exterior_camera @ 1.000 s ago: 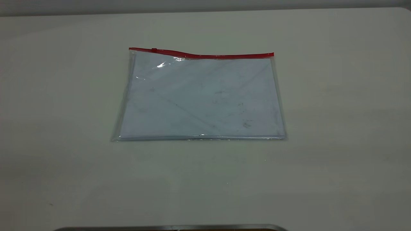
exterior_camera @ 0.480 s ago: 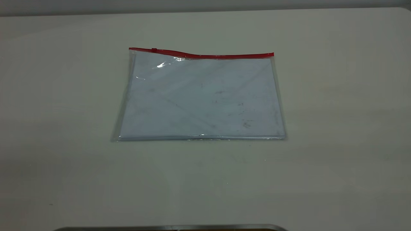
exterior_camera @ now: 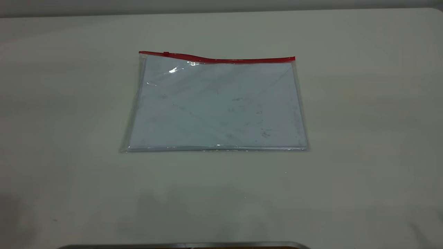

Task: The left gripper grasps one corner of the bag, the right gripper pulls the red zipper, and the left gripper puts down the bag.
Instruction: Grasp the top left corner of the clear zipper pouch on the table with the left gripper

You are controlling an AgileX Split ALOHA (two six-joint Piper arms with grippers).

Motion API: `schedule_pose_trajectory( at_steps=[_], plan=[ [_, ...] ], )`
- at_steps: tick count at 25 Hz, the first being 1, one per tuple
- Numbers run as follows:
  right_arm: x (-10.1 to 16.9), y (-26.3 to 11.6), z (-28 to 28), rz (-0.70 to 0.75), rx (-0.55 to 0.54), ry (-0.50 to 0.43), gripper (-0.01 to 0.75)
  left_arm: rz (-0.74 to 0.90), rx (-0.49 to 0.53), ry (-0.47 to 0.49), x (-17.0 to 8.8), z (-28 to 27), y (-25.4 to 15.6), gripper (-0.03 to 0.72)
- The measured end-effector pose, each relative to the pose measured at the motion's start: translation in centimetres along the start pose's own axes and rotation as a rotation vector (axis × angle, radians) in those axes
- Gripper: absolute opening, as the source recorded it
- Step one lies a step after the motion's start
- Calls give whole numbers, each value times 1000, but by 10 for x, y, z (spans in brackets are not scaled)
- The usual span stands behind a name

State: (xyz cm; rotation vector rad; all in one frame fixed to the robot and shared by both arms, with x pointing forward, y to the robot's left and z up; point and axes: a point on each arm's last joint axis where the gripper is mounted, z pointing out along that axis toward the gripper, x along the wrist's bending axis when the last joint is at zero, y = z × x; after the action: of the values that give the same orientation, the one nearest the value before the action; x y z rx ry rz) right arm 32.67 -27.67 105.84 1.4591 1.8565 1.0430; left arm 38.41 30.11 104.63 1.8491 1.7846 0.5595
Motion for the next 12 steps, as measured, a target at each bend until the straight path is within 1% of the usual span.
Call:
schedule_pose_trajectory(
  at_steps=[2, 5, 8, 9, 12],
  plan=[
    [-4, 9, 22, -13, 19, 22, 468, 14, 24, -20, 2, 24, 17, 479],
    [-9, 18, 58, 22, 50, 59, 470, 30, 72, -52, 6, 61, 41, 516],
    [-14, 19, 95, 62, 108, 103, 472, 27, 129, -85, 10, 104, 62, 523],
    [-15, 21, 104, 53, 117, 116, 472, 29, 133, -92, 11, 116, 69, 523],
    [-18, 22, 132, 61, 153, 161, 472, 16, 190, -127, 15, 165, 83, 523]
  ],
)
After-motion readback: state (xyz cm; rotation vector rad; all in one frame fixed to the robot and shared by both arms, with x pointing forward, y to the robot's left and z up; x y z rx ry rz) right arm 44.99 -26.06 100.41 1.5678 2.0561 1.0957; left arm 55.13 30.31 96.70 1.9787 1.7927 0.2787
